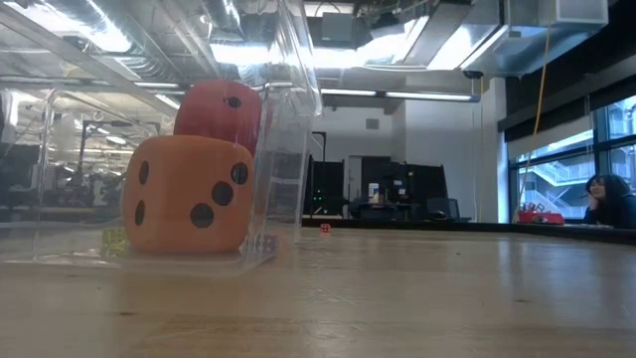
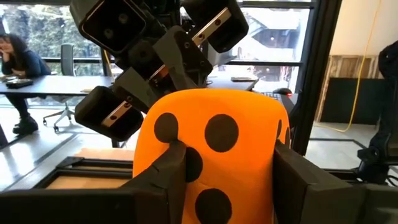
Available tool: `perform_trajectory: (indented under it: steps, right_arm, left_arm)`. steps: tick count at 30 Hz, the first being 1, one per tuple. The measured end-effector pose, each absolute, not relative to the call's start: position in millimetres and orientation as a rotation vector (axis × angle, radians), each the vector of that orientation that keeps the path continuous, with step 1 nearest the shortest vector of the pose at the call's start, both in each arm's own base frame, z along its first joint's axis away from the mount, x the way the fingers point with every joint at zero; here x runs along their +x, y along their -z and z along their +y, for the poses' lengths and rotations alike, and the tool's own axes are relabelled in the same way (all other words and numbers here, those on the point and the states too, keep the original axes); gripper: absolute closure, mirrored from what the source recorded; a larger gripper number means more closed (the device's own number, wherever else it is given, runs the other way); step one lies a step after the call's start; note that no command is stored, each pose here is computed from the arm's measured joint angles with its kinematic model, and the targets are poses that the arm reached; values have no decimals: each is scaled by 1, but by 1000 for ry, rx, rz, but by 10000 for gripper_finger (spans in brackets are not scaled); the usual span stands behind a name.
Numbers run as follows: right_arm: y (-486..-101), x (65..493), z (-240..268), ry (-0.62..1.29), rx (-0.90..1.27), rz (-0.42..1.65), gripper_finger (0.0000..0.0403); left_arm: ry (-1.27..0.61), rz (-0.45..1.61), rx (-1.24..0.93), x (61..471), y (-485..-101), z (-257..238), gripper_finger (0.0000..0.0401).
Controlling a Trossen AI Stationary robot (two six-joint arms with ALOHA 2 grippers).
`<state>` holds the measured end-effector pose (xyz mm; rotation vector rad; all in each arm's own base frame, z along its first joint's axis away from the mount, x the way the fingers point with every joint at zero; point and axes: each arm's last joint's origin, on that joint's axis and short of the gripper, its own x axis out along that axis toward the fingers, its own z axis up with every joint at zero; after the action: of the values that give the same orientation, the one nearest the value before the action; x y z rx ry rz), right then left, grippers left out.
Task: Pick & Place Dice
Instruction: Put the large orange die in the bin
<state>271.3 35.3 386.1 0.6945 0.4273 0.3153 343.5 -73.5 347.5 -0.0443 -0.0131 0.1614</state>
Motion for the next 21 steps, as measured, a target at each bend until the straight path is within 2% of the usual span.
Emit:
perform_trajectory:
  steps: [2,4,11,15,21]
  right_arm:
    - [-387,272,35,-320,692,415,347]
    - [-388,272,35,-322,691,404,331]
    - [-391,275,34,-300,708,363,200]
    - [-387,277,33,-272,722,382,144]
    - [-390,277,33,-253,743,352,109]
  left_arm:
    - [-170,-20,-41,342,-348,-76,252]
    - [-174,-26,-44,341,-350,-77,252]
    - [-217,-45,-62,329,-362,-80,253]
    - [-269,-6,-61,316,-369,-78,261]
    - [-309,-7,-76,296,-381,-81,285]
